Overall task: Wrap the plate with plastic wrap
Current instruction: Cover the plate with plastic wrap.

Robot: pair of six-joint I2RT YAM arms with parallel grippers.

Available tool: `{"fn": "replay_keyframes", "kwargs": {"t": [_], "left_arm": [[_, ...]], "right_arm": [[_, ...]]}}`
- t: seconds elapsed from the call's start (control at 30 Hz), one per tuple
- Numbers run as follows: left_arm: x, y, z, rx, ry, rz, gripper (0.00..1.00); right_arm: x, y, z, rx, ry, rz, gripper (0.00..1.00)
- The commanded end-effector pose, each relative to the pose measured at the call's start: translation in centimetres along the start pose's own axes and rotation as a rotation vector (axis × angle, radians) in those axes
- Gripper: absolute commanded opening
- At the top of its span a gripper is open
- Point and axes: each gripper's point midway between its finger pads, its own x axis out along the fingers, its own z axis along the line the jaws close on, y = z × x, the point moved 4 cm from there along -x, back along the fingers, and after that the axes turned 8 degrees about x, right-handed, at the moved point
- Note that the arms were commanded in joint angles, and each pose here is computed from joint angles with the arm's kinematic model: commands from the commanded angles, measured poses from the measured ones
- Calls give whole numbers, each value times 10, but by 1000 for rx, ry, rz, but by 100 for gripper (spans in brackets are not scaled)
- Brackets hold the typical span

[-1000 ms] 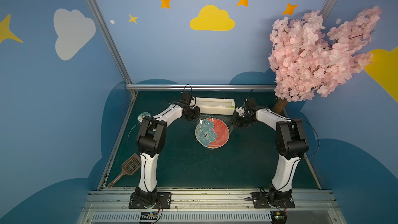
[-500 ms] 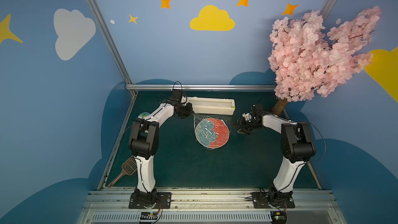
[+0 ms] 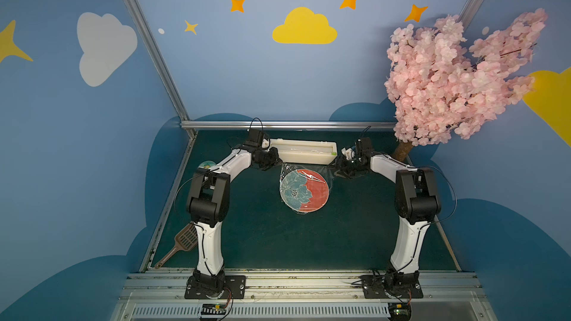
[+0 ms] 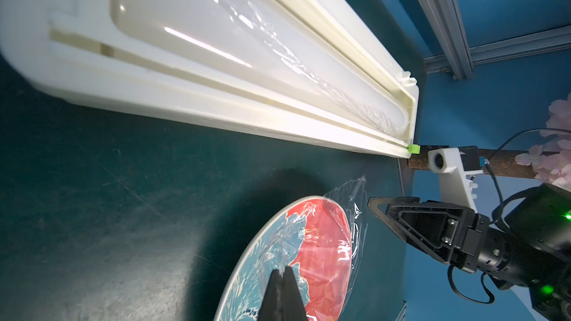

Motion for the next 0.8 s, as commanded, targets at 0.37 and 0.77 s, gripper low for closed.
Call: {"fn": "replay_keyframes", "kwargs": {"t": [0.37, 0.77], "left_arm": [[13, 5, -1, 1, -27, 43, 3], [14, 6, 1, 6, -42, 47, 3]], "right_arm": [[23, 2, -8, -4, -36, 42, 64], [32, 2, 7, 46, -124, 29, 45]]}}
